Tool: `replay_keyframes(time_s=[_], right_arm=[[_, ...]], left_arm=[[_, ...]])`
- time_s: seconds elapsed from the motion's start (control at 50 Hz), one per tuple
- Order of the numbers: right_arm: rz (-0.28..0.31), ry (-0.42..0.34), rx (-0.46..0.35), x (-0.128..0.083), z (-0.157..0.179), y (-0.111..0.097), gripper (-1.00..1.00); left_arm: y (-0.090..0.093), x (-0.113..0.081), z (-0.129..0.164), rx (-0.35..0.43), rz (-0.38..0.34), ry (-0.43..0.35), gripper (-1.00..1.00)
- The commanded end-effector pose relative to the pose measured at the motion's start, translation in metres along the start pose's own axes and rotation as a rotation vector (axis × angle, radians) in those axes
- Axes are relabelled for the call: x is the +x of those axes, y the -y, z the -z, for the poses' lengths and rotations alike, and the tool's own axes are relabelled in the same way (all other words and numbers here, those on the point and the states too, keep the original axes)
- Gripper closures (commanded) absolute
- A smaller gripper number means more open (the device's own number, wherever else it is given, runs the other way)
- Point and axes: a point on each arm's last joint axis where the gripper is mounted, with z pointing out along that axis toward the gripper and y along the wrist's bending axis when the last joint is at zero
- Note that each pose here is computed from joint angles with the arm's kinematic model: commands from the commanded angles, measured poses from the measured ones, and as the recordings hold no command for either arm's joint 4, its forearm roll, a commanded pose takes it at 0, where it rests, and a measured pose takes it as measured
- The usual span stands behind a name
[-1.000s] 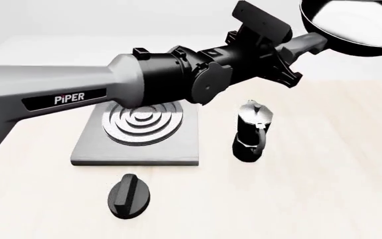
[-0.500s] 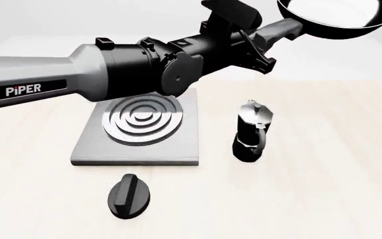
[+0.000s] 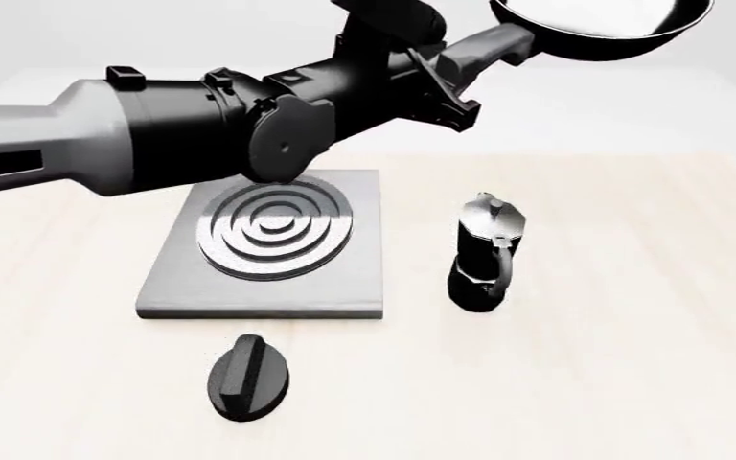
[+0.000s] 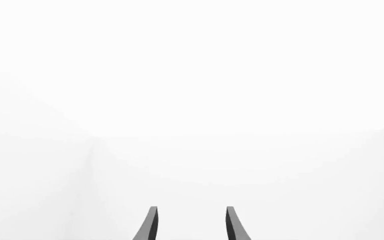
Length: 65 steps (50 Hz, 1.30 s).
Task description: Put the frying pan on the stove.
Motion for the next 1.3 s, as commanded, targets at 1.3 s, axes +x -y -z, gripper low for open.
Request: replay_keyframes(time_s=[1.3], right_arm=[[-0.002, -0.030, -0.006, 0.008, -0.010, 0.000, -1.00]], left_arm=[[-0.052, -0.003, 0.129, -0.192, -0.007, 0.091, 1.00]])
